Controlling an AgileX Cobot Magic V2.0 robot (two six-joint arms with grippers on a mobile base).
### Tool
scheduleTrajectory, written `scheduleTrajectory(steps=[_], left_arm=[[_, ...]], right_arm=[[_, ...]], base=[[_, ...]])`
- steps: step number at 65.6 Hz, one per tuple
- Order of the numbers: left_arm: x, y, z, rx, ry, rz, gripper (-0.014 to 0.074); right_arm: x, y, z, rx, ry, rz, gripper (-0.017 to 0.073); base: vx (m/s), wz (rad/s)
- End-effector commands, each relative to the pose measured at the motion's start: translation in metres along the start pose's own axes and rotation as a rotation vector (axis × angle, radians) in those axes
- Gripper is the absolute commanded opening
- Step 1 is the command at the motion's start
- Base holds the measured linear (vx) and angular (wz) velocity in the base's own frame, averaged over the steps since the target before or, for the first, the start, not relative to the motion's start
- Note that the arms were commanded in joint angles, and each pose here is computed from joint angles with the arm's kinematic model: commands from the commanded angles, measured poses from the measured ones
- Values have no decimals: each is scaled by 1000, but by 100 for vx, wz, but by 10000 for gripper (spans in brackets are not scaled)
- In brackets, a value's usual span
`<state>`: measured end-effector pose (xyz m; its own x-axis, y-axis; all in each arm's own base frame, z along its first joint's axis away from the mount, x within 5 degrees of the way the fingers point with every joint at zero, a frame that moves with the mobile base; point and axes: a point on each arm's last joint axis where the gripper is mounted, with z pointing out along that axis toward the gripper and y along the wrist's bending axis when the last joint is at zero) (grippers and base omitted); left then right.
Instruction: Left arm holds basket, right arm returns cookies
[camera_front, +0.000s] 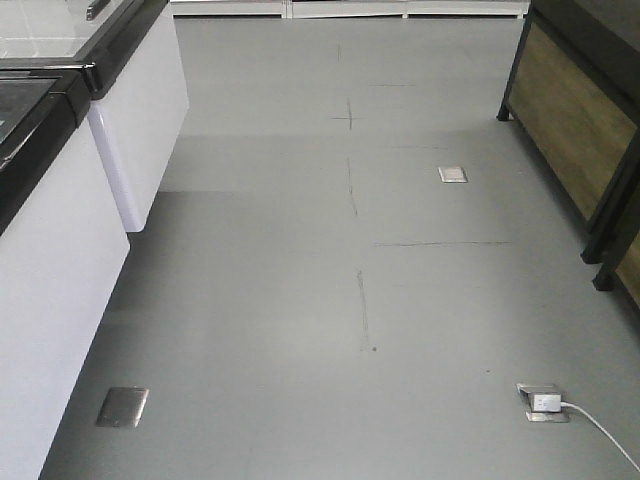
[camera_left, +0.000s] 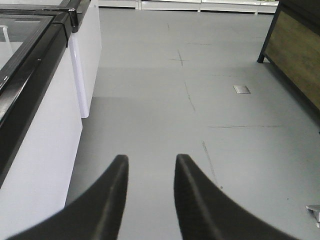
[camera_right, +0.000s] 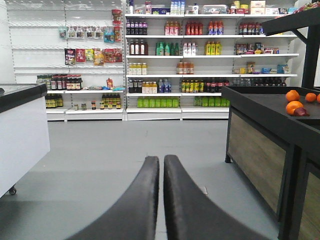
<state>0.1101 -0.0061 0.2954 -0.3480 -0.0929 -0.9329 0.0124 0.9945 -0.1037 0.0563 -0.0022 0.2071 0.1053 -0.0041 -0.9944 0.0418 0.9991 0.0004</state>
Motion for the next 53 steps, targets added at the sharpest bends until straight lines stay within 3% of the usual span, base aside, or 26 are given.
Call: scheduleTrajectory(steps=[1, 7, 29, 32, 41, 53], left_arm=[[-17, -3, -3, 18, -95, 17, 329], [-17, -3, -3, 17, -96, 54, 386], [-15, -3, -3, 14, -72, 45, 427], [-16, -2, -3, 12, -58, 27, 427], [-24, -3, 9, -14, 40, -92, 427], [-44, -3, 50, -88, 239, -154, 427]], right_arm=[[-2, 1, -1, -8, -72, -18, -6], [-2, 1, -1, -8, -72, -18, -6], [-2, 1, -1, -8, -72, -18, -6], [-2, 1, -1, -8, -72, -18, -6], [-2, 1, -1, -8, -72, -18, -6], [-2, 1, -1, -8, -72, -18, -6]], base=[[0, 0], [0, 0], [0, 0], [0, 0], [0, 0], [0, 0]])
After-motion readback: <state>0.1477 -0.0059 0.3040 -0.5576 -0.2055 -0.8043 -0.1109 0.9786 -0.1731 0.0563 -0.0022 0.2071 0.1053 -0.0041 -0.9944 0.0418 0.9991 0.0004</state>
